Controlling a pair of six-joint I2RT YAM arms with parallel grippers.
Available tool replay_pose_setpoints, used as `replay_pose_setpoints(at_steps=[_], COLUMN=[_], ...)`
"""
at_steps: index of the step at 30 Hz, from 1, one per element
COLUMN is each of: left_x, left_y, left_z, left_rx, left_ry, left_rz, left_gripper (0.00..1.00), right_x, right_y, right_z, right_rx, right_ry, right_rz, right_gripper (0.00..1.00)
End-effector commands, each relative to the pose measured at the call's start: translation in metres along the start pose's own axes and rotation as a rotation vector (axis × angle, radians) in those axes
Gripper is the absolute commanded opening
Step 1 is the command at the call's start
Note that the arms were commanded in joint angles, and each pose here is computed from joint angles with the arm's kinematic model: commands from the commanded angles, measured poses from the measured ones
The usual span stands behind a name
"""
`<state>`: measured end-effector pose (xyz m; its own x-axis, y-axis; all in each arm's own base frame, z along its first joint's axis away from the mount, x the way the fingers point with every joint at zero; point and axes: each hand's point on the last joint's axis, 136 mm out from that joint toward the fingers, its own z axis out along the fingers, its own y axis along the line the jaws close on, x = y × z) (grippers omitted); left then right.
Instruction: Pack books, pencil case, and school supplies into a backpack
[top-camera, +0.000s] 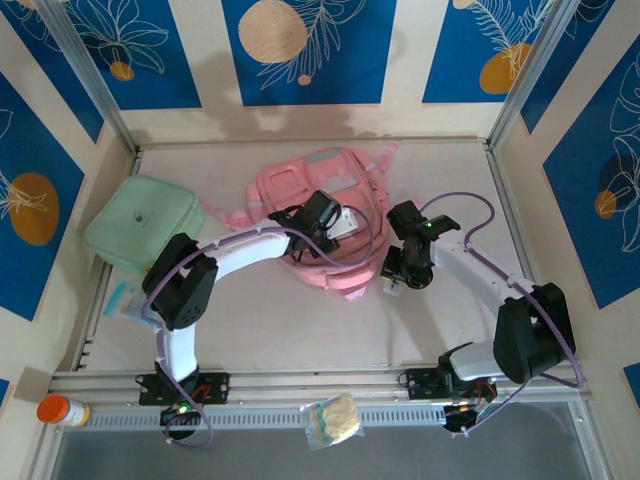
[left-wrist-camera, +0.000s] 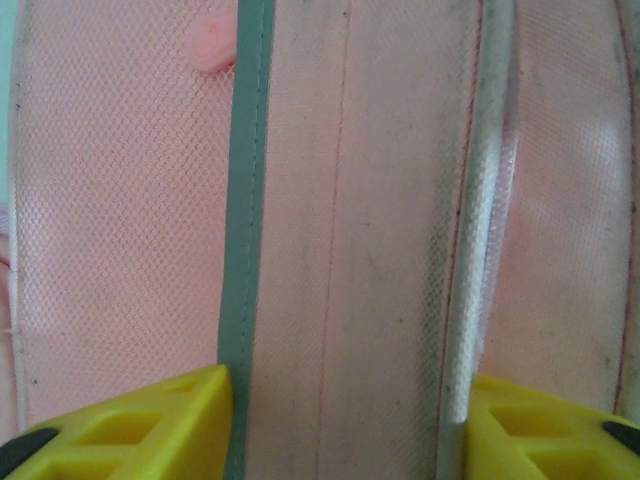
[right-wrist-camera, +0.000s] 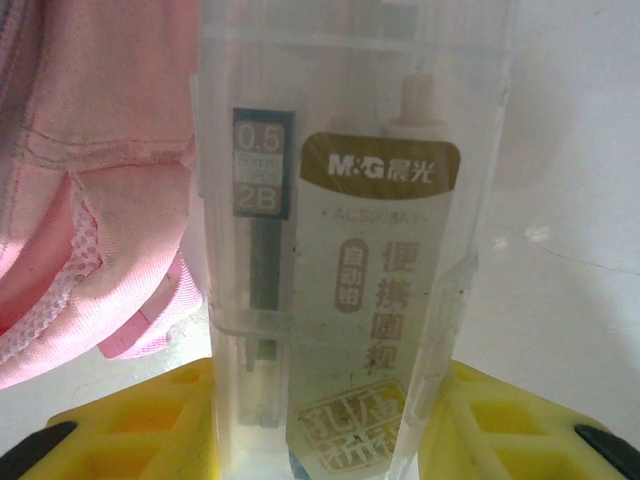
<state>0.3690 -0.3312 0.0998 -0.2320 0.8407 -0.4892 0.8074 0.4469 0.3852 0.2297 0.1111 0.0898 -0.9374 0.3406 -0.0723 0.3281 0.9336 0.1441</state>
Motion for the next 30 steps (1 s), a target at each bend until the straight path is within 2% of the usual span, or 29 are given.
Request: replay_pose_setpoints(at_steps=[1,5,9,11,15,18,22,27,30], left_x=[-0.009,-0.014,-0.017,-0.016,-0.024,-0.039,-0.068,-0.087,-0.101], left_y=[0.015,0.022,0.025,0.027,0.033,0.038,0.018,0.003,-0.013], left_z=[-0.002,-0.008,-0.011,-0.009,-0.018,-0.042,-0.071,-0.09,-0.097], left_rx=[-0.056,-0.036,-0.021,-0.023,-0.01,0.01,0.161,0.181,0.243], left_ry=[-0.029,-0.059,-0.064,-0.06,-0.074,-0.115,-0.231,-0.229,-0.239], left_rz=[0.007,-0.025,-0.051,-0.062,-0.136,-0.241,-0.362,-0.499,-0.619], left_gripper=[0.44,0.32,0.14,0.01,0.0,0.0,0.0,0.0,0.0], right_x=[-0.001,-0.002,-0.001,-0.001,0.0,-0.001,-0.004,-0.017,-0.027], right_y=[0.007,0.007,0.007,0.009,0.018,0.027,0.046,0.06,0.068], right_z=[-0.007,-0.009,-0.011,-0.011,-0.016,-0.021,-0.029,-0.039,-0.043], right_rx=[-0.029,-0.028,-0.032,-0.041,-0.073,-0.099,-0.151,-0.158,-0.174], right_ry=[-0.004,-0.007,-0.009,-0.009,0.0,0.005,0.01,-0.029,-0.045], right_rz=[-0.018,-0.022,-0.026,-0.031,-0.058,-0.08,-0.118,-0.169,-0.184], right_gripper=[0.43,0.43,0.43,0.43,0.43,0.43,0.43,0.44,0.45])
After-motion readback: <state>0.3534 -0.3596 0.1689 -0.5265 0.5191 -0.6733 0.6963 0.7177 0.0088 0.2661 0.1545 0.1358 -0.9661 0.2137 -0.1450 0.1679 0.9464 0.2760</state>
